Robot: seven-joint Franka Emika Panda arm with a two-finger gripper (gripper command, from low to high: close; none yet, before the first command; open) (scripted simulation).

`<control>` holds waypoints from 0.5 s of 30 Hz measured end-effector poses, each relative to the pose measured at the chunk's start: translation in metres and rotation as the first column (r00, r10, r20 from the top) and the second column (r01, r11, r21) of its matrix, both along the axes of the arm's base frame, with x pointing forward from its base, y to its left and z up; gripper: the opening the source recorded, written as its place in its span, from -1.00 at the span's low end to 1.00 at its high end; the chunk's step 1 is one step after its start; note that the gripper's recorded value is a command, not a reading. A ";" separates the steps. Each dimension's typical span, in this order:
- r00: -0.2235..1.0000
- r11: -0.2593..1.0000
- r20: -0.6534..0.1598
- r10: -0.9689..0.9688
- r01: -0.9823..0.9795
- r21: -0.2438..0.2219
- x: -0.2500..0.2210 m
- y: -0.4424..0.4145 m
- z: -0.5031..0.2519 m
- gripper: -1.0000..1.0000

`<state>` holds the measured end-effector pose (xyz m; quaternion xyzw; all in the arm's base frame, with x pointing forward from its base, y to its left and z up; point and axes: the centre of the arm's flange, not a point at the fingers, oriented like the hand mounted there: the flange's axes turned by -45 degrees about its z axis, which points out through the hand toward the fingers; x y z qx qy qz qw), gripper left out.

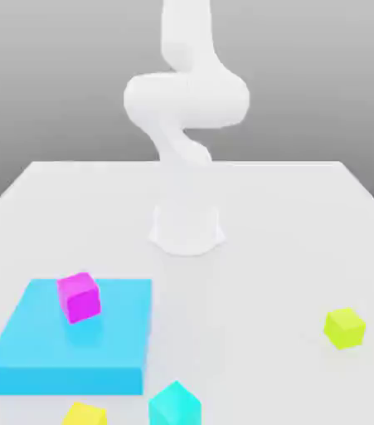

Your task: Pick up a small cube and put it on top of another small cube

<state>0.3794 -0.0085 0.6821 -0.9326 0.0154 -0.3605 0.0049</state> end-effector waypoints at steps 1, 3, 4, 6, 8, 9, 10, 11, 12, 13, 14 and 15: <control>1.000 1.000 -0.027 -0.006 0.007 0.005 0.014 -0.004 -0.013 0.00; 0.997 1.000 -0.078 -0.019 0.020 0.013 0.038 -0.012 -0.040 0.00; 0.994 1.000 -0.102 -0.025 0.027 0.016 0.049 -0.015 -0.053 0.00; 0.988 0.999 -0.152 -0.038 0.042 0.023 0.070 -0.024 -0.081 0.00; 0.978 0.998 -0.200 -0.050 0.057 0.028 0.089 -0.032 -0.111 0.00; 0.973 0.997 -0.225 -0.057 0.066 0.031 0.098 -0.036 -0.126 0.00; 0.967 0.997 -0.249 -0.063 0.074 0.033 0.106 -0.040 -0.142 0.00; 0.960 0.996 -0.272 -0.070 0.082 0.035 0.113 -0.045 -0.158 0.00; 0.952 0.995 -0.296 -0.076 0.091 0.036 0.120 -0.049 -0.174 0.00; 0.944 0.994 -0.319 -0.083 0.100 0.037 0.127 -0.054 -0.191 0.00; 0.935 0.993 -0.343 -0.089 0.109 0.038 0.132 -0.058 -0.208 0.00; 0.926 0.992 -0.366 -0.095 0.117 0.038 0.138 -0.063 -0.225 0.00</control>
